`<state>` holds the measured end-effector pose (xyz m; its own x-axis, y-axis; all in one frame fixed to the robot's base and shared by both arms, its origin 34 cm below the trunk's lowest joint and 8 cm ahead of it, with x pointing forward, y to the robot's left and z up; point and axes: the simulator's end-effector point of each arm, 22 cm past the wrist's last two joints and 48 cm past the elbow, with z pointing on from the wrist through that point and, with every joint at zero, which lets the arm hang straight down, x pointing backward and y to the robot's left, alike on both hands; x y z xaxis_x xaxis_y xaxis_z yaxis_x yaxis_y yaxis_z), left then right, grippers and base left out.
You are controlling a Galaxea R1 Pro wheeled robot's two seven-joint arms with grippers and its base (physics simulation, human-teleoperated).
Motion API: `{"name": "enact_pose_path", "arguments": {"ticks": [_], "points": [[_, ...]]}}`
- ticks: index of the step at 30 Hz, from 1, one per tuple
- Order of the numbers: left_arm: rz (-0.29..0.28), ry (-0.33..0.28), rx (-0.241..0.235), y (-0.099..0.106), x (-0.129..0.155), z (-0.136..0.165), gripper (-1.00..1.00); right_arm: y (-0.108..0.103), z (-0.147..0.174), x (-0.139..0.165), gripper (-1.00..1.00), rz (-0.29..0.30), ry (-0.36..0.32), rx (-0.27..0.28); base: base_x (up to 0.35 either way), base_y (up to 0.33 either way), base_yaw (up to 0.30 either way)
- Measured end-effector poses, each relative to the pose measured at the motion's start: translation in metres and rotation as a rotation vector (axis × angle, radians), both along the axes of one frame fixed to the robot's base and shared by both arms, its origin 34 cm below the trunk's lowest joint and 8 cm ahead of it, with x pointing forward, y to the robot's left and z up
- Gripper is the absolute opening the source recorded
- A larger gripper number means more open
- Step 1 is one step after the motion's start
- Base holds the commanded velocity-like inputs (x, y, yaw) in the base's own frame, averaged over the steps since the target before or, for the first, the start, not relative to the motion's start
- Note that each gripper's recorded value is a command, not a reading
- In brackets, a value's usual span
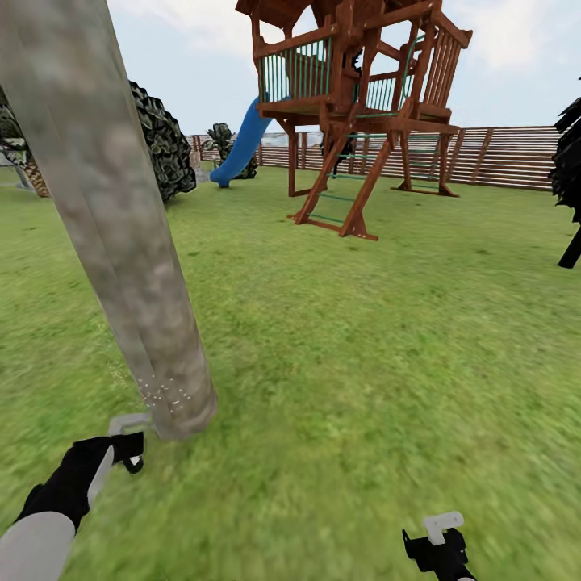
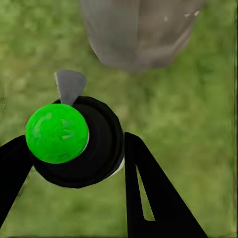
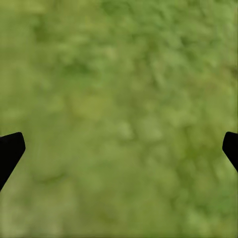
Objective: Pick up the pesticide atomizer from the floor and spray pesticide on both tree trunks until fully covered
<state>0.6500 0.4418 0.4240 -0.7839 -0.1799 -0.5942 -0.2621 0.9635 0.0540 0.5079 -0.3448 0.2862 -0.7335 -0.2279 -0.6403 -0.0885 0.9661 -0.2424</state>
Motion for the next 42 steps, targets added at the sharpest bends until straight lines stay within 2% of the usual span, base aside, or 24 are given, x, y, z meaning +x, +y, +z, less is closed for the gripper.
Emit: {"name": "enact_pose_path", "arguments": {"ticks": [2, 4, 6, 8, 13, 14, 15, 17, 18, 19, 20, 21, 23, 26, 31, 42], "points": [[-0.010, -0.013, 0.005, -0.001, 0.014, 0.029, -1.00, -0.001, 0.000, 0.000, 1.00, 0.000, 0.000, -0.001, 0.000, 0.000, 0.000], [-0.033, -0.031, 0.029, -0.001, 0.031, 0.055, -1.00, -0.001, 0.000, 0.000, 1.00, 0.000, 0.000, -0.001, 0.000, 0.000, 0.000], [-0.020, -0.059, 0.079, 0.032, 0.046, 0.087, -1.00, -0.001, 0.000, 0.000, 1.00, 0.000, 0.000, -0.001, 0.000, 0.000, 0.000], [-0.032, -0.070, 0.077, 0.049, 0.048, 0.098, -1.00, -0.001, 0.000, 0.000, 1.00, 0.000, 0.000, -0.001, 0.000, 0.000, 0.000], [-0.074, -0.068, 0.057, 0.049, 0.046, 0.098, -1.00, -0.001, 0.000, 0.000, 1.00, -0.001, 0.001, -0.002, 0.000, 0.000, 0.000], [-0.091, -0.065, 0.061, 0.044, 0.048, 0.098, -1.00, -0.001, 0.000, 0.000, 1.00, -0.001, 0.001, -0.002, 0.000, 0.000, 0.000], [-0.138, -0.051, 0.060, 0.028, 0.052, 0.096, -1.00, -0.001, 0.000, 0.000, 1.00, 0.000, 0.002, -0.002, 0.000, 0.000, 0.000], [-0.181, -0.014, 0.060, 0.018, 0.049, 0.091, -1.00, -0.001, 0.000, 0.000, 1.00, 0.000, 0.002, -0.002, 0.000, 0.000, 0.000], [-0.186, -0.008, 0.062, 0.018, 0.048, 0.091, -1.00, -0.001, 0.000, 0.000, 1.00, 0.000, 0.002, -0.002, 0.000, 0.000, 0.000], [-0.185, 0.000, 0.076, 0.027, 0.046, 0.092, -1.00, -0.001, 0.000, 0.000, 1.00, 0.000, 0.002, -0.002, 0.000, 0.000, 0.000], [-0.173, 0.015, 0.095, 0.047, 0.040, 0.095, -1.00, -0.001, 0.000, 0.000, 1.00, 0.000, 0.002, -0.001, 0.000, 0.000, 0.000], [-0.182, 0.027, 0.085, 0.056, 0.034, 0.094, -1.00, -0.001, 0.000, 0.000, 1.00, 0.000, 0.002, -0.002, 0.000, 0.000, 0.000], [-0.207, 0.028, 0.052, 0.053, 0.031, 0.094, -1.00, -0.001, 0.000, 0.000, 1.00, 0.000, 0.002, -0.001, 0.000, 0.000, 0.000], [-0.218, 0.026, 0.041, 0.051, 0.030, 0.094, -1.00, -0.001, 0.000, 0.000, 1.00, 0.000, 0.001, -0.001, 0.183, 0.000, 0.000], [-0.254, 0.044, 0.055, 0.040, 0.030, 0.090, -1.00, -0.001, 0.000, 0.000, 1.00, 0.001, 0.001, -0.002, 0.252, 0.000, 0.000], [-0.257, 0.042, 0.058, 0.040, 0.033, 0.091, -1.00, -0.001, 0.000, 0.000, 1.00, 0.002, 0.002, -0.002, -0.004, -0.206, 0.000]]}}
